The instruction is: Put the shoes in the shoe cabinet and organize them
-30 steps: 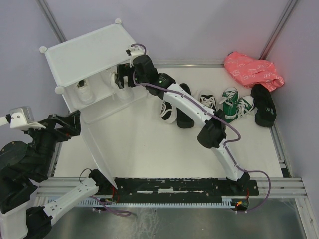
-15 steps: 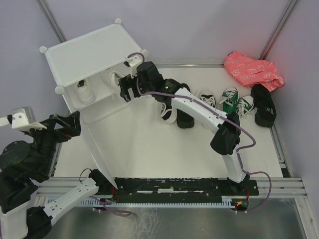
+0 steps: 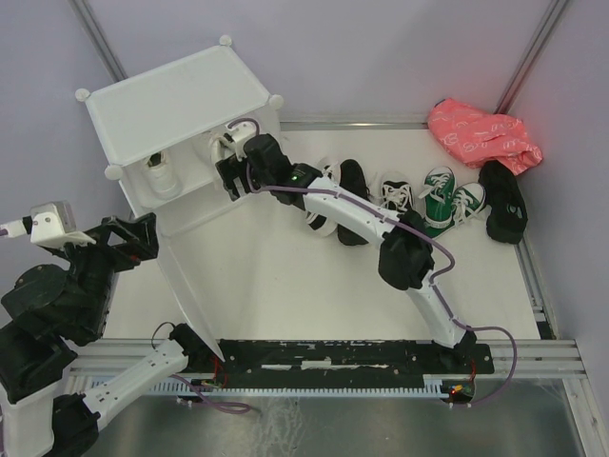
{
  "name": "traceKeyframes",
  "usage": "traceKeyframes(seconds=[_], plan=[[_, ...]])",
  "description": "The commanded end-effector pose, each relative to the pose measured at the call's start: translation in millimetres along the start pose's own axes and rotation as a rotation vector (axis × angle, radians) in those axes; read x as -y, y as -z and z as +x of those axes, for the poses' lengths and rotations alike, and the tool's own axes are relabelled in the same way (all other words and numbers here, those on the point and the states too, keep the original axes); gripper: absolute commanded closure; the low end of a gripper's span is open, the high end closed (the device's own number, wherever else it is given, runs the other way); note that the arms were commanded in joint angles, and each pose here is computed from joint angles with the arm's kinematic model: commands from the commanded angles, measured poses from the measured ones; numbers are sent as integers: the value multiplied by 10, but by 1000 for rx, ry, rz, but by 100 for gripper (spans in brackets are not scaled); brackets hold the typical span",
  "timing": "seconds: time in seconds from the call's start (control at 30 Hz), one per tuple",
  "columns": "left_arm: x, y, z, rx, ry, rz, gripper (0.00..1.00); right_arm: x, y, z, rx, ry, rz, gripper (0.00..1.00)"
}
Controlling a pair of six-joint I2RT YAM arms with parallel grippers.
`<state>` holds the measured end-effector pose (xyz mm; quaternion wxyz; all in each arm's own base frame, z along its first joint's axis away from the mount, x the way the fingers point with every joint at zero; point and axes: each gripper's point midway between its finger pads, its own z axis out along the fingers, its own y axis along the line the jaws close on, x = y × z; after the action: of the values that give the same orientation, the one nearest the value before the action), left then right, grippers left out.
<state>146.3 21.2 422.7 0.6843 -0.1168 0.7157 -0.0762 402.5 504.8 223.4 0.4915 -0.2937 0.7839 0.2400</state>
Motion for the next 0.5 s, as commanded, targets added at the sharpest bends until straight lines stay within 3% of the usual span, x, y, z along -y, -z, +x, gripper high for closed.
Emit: traceKeyframes(seconds=[0.0, 0.2, 0.37, 0.47], plan=[[16, -57, -43, 4, 14, -34, 0, 109, -135, -275, 112, -7, 65, 1], [27, -80, -17, -5, 6, -39, 0, 130, -293, -214, 140, -27, 88, 1], [30, -85, -20, -6, 5, -41, 0, -72, -279, -396, 201, -14, 34, 17], [24, -75, -28, -5, 6, -40, 0, -239, -251, -513, 230, -5, -3, 20]])
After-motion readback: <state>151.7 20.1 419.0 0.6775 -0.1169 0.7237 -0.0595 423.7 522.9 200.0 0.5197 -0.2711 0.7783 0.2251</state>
